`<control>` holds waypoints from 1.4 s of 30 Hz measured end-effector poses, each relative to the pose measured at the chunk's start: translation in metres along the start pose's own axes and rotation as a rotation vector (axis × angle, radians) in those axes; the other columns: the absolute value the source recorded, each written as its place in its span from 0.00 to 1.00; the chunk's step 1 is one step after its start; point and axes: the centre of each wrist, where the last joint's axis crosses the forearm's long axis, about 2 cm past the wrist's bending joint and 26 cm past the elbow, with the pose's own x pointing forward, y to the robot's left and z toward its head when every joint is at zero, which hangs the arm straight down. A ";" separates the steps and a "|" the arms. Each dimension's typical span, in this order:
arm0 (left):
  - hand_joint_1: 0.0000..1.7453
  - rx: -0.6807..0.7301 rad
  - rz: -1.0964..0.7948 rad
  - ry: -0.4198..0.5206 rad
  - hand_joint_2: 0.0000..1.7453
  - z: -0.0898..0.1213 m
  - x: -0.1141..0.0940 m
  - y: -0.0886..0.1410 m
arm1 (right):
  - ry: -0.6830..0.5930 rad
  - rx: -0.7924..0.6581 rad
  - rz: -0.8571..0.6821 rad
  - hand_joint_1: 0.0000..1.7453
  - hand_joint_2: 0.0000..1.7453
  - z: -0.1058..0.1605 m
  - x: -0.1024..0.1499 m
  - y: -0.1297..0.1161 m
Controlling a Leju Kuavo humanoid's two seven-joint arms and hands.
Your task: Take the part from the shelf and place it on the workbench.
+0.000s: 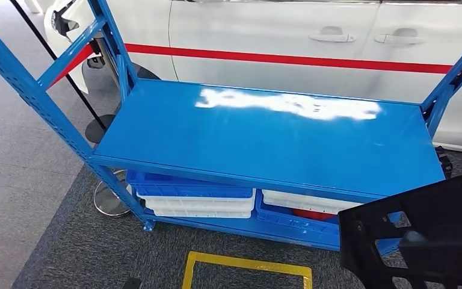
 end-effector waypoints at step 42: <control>0.00 0.137 0.151 0.119 1.00 0.001 -0.002 0.001 | -0.066 -0.032 0.114 1.00 1.00 -0.002 0.019 -0.015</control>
